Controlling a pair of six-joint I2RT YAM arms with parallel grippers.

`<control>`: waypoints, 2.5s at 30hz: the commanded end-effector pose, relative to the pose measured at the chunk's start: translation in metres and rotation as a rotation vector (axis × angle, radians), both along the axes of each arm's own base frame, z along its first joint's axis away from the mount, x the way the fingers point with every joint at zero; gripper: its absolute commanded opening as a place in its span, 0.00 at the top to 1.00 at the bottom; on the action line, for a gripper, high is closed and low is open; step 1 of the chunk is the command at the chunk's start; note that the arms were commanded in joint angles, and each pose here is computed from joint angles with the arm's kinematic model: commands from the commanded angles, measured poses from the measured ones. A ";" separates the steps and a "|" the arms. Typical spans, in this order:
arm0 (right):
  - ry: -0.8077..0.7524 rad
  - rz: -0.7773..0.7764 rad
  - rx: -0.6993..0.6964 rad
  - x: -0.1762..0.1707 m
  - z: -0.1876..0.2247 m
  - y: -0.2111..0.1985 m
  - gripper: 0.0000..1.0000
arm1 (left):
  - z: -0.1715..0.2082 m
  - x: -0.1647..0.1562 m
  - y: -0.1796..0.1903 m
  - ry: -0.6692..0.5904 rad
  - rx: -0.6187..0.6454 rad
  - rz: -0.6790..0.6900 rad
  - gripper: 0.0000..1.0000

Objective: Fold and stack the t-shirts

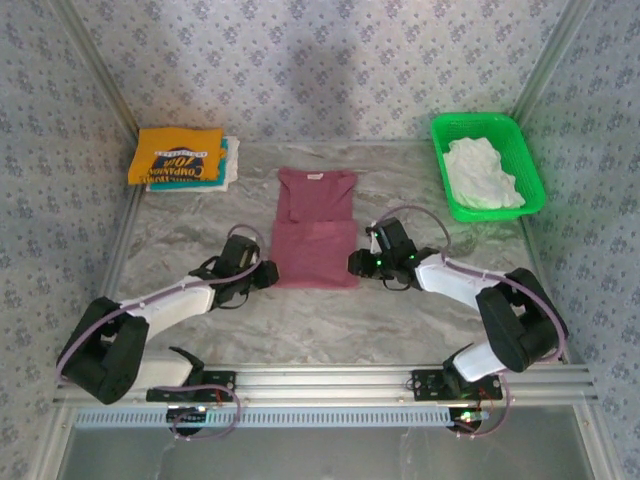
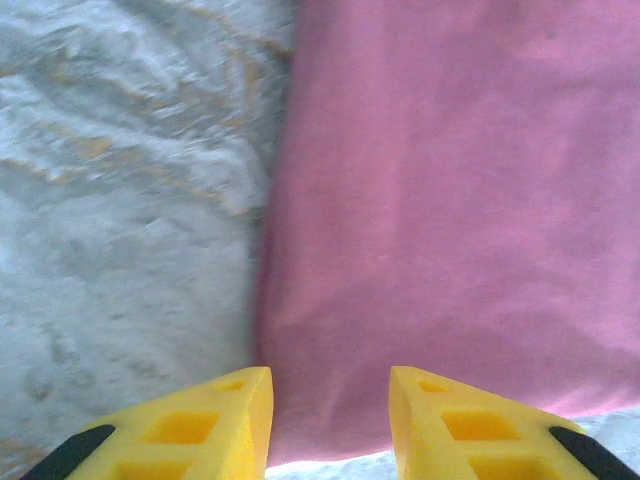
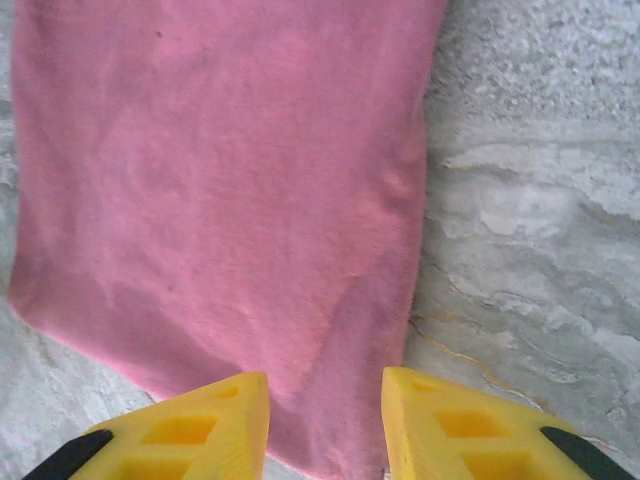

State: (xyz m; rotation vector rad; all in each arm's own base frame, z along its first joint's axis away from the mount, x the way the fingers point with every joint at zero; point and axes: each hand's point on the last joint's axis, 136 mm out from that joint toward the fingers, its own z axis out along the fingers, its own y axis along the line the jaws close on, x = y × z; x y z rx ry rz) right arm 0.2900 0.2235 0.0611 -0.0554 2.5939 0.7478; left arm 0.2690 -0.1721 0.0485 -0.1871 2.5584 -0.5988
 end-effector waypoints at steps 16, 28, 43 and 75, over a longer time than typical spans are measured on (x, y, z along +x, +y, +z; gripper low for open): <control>0.044 -0.005 -0.025 -0.011 -0.022 -0.004 0.63 | -0.038 -0.014 -0.013 0.113 0.027 -0.091 0.82; 0.108 0.033 -0.009 -0.019 -0.036 0.011 0.61 | -0.040 -0.014 -0.014 0.114 0.049 -0.106 0.96; 0.069 0.020 -0.017 -0.017 -0.017 0.003 1.00 | -0.014 -0.017 -0.006 0.063 0.044 -0.080 1.00; -0.049 0.034 -0.014 -0.064 0.090 -0.005 1.00 | 0.137 -0.066 -0.007 -0.156 -0.041 -0.142 1.00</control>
